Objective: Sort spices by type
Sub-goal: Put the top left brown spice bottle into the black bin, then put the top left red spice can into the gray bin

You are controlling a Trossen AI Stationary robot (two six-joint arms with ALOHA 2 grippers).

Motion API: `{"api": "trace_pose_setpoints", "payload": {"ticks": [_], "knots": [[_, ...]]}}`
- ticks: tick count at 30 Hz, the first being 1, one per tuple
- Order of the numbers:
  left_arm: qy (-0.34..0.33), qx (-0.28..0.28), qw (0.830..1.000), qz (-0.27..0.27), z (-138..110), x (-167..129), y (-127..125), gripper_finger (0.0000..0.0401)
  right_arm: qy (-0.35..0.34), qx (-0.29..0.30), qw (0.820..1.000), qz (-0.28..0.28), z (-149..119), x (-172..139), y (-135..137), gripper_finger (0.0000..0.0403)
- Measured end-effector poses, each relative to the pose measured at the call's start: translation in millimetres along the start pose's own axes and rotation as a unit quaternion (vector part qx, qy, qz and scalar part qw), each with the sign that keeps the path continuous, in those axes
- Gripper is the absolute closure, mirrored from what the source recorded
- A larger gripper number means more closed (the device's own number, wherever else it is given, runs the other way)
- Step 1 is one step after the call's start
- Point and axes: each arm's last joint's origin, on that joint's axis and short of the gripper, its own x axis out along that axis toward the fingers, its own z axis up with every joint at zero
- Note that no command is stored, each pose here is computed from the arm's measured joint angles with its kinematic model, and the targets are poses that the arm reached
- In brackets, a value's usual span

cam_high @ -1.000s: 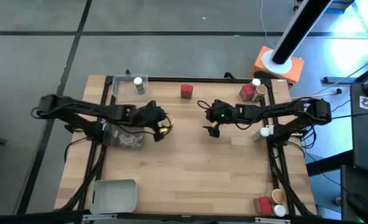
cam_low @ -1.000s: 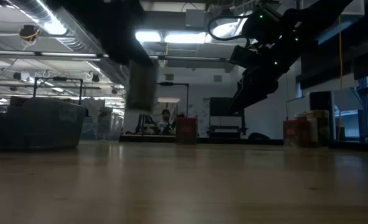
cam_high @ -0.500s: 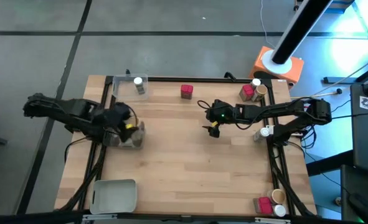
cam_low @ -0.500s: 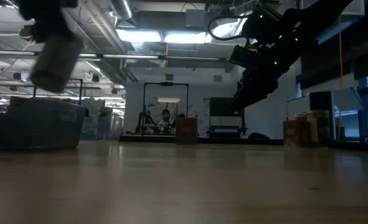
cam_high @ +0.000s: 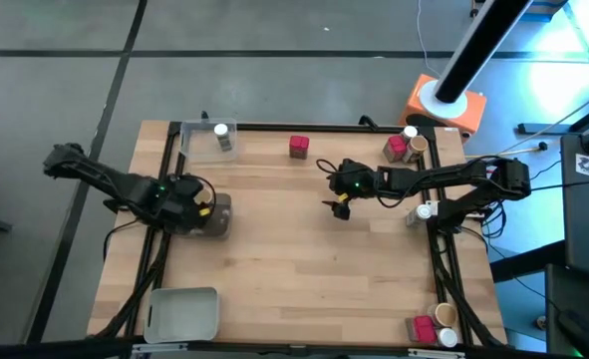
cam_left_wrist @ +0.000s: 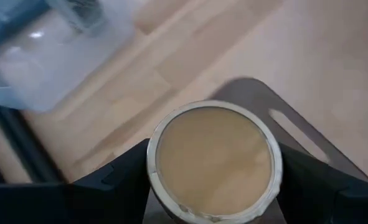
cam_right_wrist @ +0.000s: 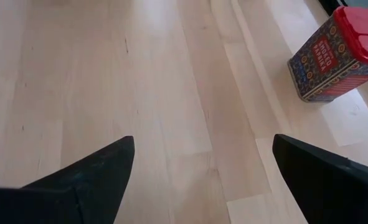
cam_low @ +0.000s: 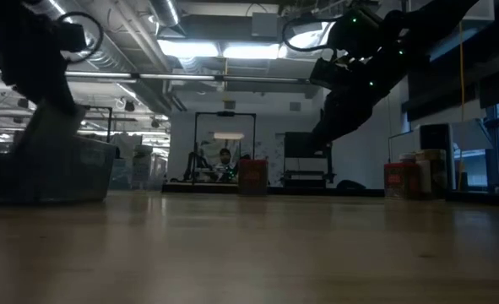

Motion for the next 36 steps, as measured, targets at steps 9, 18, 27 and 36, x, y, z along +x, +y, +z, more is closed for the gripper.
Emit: {"api": "trace_pose_setpoints", "payload": {"ticks": [9, 18, 27, 36], "knots": [[-0.011, -0.001, 0.999, 0.045, -18.7, 24.5, -8.1, 0.0144, -0.007, -0.010, 1.000, -0.001, 1.1, 1.3, 0.0, 0.0022], [-0.016, 0.005, 0.999, 0.044, -19.8, 25.5, -9.8, 0.0143, -0.008, -0.010, 1.000, -0.001, 1.1, 1.8, 0.1, 0.0022], [0.005, 0.010, 0.999, 0.031, -21.3, 25.8, -10.4, 0.0079, -0.005, -0.010, 1.000, -0.001, 0.4, 1.9, 0.1, 0.0022], [-0.009, -0.012, 1.000, -0.015, -17.1, 15.7, -1.2, 0.0074, -0.005, -0.011, 1.000, 0.000, 0.3, 2.0, 0.1, 0.0022]]}}
